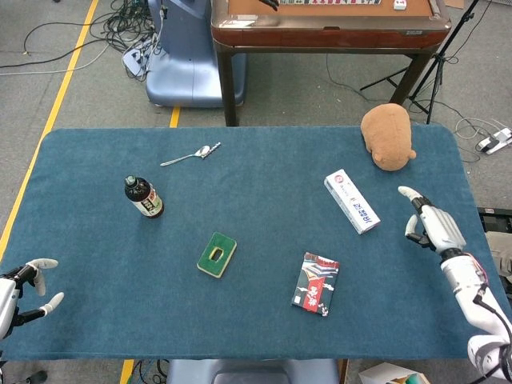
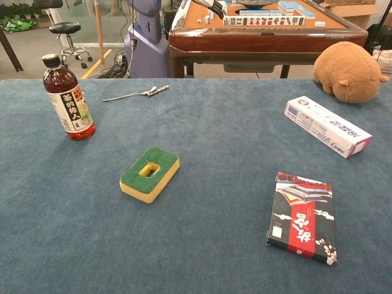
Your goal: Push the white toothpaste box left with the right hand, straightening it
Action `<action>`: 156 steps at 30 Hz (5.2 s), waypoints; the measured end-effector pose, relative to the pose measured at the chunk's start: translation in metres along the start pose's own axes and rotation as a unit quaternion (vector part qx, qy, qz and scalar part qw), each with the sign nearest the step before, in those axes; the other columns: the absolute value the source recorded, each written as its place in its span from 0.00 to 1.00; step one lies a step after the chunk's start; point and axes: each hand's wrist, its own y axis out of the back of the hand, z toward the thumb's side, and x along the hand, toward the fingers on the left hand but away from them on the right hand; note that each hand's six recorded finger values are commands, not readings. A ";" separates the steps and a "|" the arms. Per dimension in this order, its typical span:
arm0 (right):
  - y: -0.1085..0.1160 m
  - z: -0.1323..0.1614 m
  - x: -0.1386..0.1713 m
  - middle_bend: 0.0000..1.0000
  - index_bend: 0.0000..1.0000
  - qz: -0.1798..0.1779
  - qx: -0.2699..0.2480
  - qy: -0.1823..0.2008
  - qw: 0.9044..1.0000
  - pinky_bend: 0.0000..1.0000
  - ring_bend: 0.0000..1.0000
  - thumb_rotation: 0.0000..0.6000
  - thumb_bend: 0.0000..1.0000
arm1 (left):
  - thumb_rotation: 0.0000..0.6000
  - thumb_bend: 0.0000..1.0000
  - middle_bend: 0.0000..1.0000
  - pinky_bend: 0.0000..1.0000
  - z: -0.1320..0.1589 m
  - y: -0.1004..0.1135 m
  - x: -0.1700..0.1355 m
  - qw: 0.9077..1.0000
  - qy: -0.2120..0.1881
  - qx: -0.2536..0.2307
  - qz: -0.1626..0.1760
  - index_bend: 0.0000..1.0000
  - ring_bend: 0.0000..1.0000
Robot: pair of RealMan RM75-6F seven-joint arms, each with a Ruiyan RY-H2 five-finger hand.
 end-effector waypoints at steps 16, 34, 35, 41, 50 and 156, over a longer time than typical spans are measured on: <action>-0.028 0.000 -0.068 0.08 0.08 0.013 -0.078 -0.063 0.995 0.21 0.08 1.00 1.00 | 1.00 0.21 0.67 0.67 -0.003 0.002 -0.001 1.000 0.006 -0.003 0.002 0.37 0.56; -0.081 0.008 -0.094 0.08 0.08 0.053 -0.097 -0.087 0.990 0.21 0.08 1.00 1.00 | 1.00 0.21 0.67 0.67 -0.007 0.008 -0.002 1.000 0.012 -0.010 0.008 0.37 0.56; -0.083 0.008 -0.094 0.08 0.08 0.055 -0.099 -0.087 0.990 0.21 0.08 1.00 1.00 | 1.00 0.21 0.67 0.67 -0.007 0.008 -0.002 1.000 0.012 -0.010 0.008 0.37 0.56; -0.094 0.016 -0.093 0.08 0.08 0.070 -0.116 -0.079 0.988 0.21 0.08 1.00 1.00 | 1.00 0.21 0.67 0.67 -0.008 0.007 -0.002 1.000 0.012 -0.009 0.006 0.37 0.56; -0.101 0.032 -0.083 0.08 0.08 0.092 -0.139 -0.053 0.985 0.21 0.08 1.00 1.00 | 1.00 0.21 0.67 0.67 -0.007 0.007 -0.002 1.000 0.011 -0.010 0.007 0.37 0.56; -0.160 0.133 -0.035 0.10 0.08 0.220 -0.162 0.073 0.959 0.27 0.11 1.00 1.00 | 1.00 0.21 0.67 0.67 -0.009 0.009 -0.002 1.000 0.014 -0.012 0.009 0.38 0.56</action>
